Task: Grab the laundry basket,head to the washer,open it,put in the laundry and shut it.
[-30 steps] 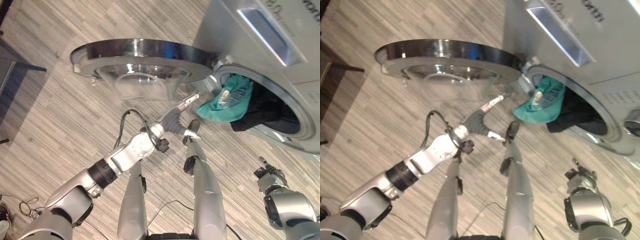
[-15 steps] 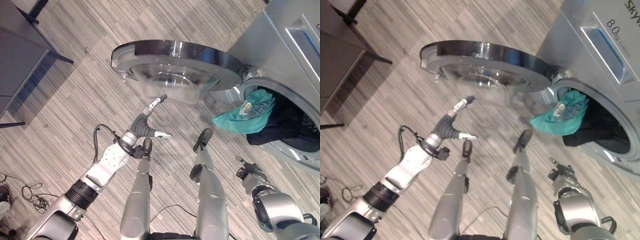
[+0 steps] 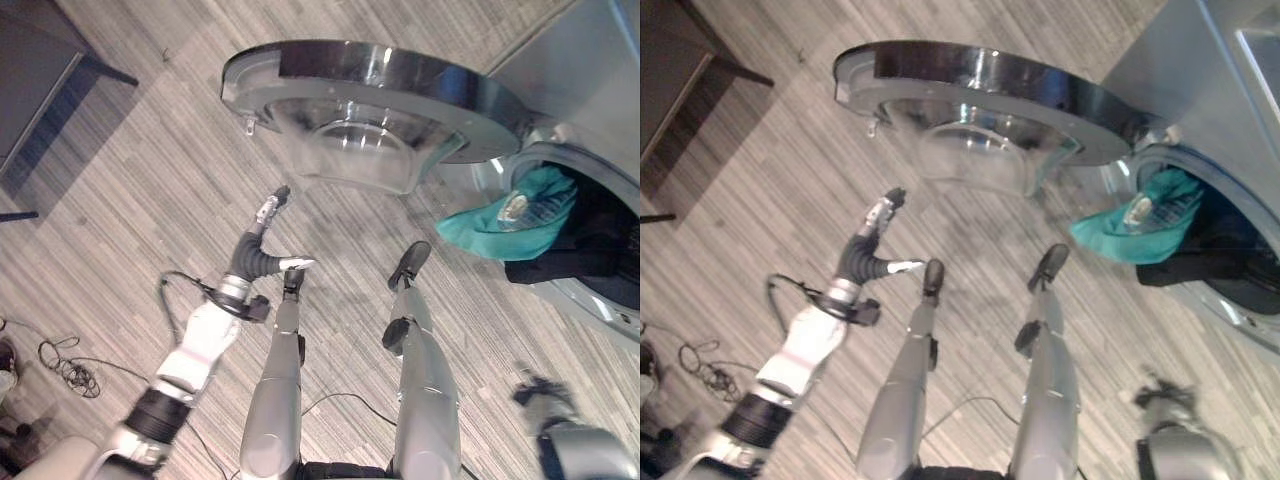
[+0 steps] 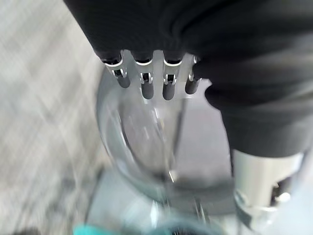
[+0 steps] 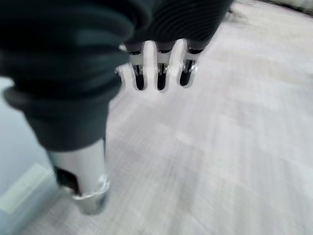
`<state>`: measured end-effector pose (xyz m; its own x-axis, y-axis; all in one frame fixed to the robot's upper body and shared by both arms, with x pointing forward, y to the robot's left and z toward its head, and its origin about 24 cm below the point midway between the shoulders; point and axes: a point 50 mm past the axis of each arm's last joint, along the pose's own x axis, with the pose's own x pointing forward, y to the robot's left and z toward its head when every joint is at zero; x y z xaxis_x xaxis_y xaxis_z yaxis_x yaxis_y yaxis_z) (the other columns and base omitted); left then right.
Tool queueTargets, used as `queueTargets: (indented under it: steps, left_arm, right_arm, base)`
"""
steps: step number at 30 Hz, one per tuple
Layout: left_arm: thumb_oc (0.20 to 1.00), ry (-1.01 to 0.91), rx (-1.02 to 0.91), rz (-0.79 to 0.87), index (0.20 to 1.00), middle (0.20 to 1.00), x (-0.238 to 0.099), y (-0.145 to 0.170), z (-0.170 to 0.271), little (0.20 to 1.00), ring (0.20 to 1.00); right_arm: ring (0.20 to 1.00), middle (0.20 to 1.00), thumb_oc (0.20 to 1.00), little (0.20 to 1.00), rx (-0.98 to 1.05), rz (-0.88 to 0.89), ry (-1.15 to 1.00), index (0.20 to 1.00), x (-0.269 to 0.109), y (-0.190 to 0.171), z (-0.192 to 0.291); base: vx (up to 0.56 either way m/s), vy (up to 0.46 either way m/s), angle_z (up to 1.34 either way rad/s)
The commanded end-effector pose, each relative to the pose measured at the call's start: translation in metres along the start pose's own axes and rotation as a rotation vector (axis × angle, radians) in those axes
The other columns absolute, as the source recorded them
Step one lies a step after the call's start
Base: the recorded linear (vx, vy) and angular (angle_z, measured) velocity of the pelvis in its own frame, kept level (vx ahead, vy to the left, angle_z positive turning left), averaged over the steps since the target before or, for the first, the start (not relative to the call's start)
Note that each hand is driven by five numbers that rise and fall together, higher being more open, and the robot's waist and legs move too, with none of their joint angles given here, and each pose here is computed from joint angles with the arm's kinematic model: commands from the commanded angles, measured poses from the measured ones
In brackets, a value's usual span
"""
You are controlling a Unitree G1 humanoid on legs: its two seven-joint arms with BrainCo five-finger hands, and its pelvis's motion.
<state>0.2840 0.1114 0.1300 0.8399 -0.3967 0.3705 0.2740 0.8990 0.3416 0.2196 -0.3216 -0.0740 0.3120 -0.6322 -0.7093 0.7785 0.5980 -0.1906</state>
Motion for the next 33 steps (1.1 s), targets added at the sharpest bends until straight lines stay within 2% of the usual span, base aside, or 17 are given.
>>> queueTargets:
  steps: [1,4,8,11,12,13,14,18,19,21,22,24,26,28,30,33]
  left_arm:
    - [1.000,-0.128,0.026,-0.017,1.000,1.000,-0.005,0.004,0.024,1.000,1.000]
    - [1.000,-0.130,0.013,-0.027,1.000,1.000,-0.003,0.001,0.024,1.000,1.000]
    - [1.000,-0.145,0.009,-0.049,1.000,1.000,0.000,-0.006,0.026,1.000,1.000]
    - [1.000,-0.134,0.006,-0.060,1.000,1.000,-0.002,-0.007,0.023,1.000,1.000]
    - [1.000,-0.134,0.006,-0.061,1.000,1.000,-0.002,-0.007,0.023,1.000,1.000]
    - [1.000,-0.111,0.040,-0.096,1.000,1.000,-0.007,-0.007,0.018,1.000,1.000]
    - [1.000,-0.091,0.055,-0.090,1.000,1.000,-0.007,-0.004,0.015,1.000,1.000]
    - [1.000,-0.081,0.077,-0.060,1.000,1.000,-0.001,0.000,0.013,1.000,1.000]
    - [1.000,-0.092,0.092,-0.037,1.000,1.000,0.003,0.005,0.016,1.000,1.000]
    - [1.000,-0.100,0.098,-0.031,1.000,1.000,0.002,0.008,0.018,1.000,1.000]
    - [1.000,-0.108,0.097,0.011,1.000,1.000,0.000,0.015,0.021,1.000,1.000]
    - [1.000,-0.104,0.101,0.057,1.000,1.000,-0.002,0.021,0.022,1.000,1.000]
    - [1.000,-0.047,0.166,0.138,1.000,1.000,-0.013,0.039,0.014,1.000,1.000]
    - [1.000,-0.001,0.191,0.171,1.000,1.000,-0.022,0.049,0.008,1.000,1.000]
    - [1.000,0.055,0.197,0.198,1.000,1.000,-0.032,0.056,0.000,1.000,1.000]
    - [1.000,0.050,0.181,0.213,1.000,1.000,-0.028,0.054,-0.002,1.000,1.000]
  right_arm:
    - [1.000,1.000,1.000,1.000,0.027,-0.088,-0.136,1.000,0.003,-0.022,0.046]
    - [1.000,1.000,1.000,1.000,0.037,-0.089,-0.159,1.000,0.003,-0.025,0.054]
    - [1.000,1.000,1.000,1.000,0.060,-0.124,-0.249,1.000,0.000,-0.038,0.092]
    - [1.000,1.000,1.000,1.000,0.068,-0.183,-0.261,1.000,-0.001,-0.055,0.104]
    - [1.000,1.000,1.000,1.000,0.068,-0.184,-0.261,1.000,-0.001,-0.055,0.104]
    - [1.000,1.000,1.000,1.000,0.096,-0.146,-0.344,1.000,-0.016,-0.032,0.141]
    - [1.000,1.000,1.000,1.000,0.110,-0.146,-0.348,1.000,-0.018,-0.033,0.147]
    - [1.000,1.000,1.000,1.000,0.118,-0.187,-0.313,1.000,-0.013,-0.041,0.138]
    - [1.000,1.000,1.000,1.000,0.131,-0.256,-0.271,1.000,-0.007,-0.063,0.126]
    - [1.000,1.000,1.000,1.000,0.145,-0.303,-0.236,1.000,-0.002,-0.083,0.113]
    - [1.000,1.000,1.000,1.000,0.190,-0.303,-0.191,1.000,0.002,-0.080,0.095]
    - [1.000,1.000,1.000,1.000,0.120,-0.268,-0.197,1.000,0.003,-0.051,0.072]
    - [1.000,1.000,1.000,1.000,0.098,-0.178,-0.257,1.000,-0.006,-0.007,0.060]
    - [1.000,1.000,1.000,1.000,0.103,-0.159,-0.303,1.000,-0.006,-0.008,0.054]
    - [1.000,1.000,1.000,1.000,0.052,-0.133,-0.422,1.000,-0.011,-0.027,0.048]
    - [1.000,1.000,1.000,1.000,0.025,-0.142,-0.473,1.000,-0.017,-0.048,0.033]
  base:
    - [0.02,0.066,0.11]
    - [0.02,0.014,0.06]
    - [0.03,-0.001,0.12]
    - [0.03,-0.012,0.17]
    - [0.03,-0.034,0.14]
    - [0.02,-0.031,0.07]
    - [0.02,-0.043,0.06]
    - [-0.01,-0.032,0.06]
    - [-0.07,-0.050,0.05]
    - [0.00,-0.053,0.10]
    - [0.07,-0.045,0.11]
    - [0.02,-0.023,-0.01]
    - [-0.03,-0.015,-0.16]
    - [-0.01,-0.029,-0.14]
    - [-0.01,-0.068,-0.17]
    - [-0.01,-0.075,-0.12]
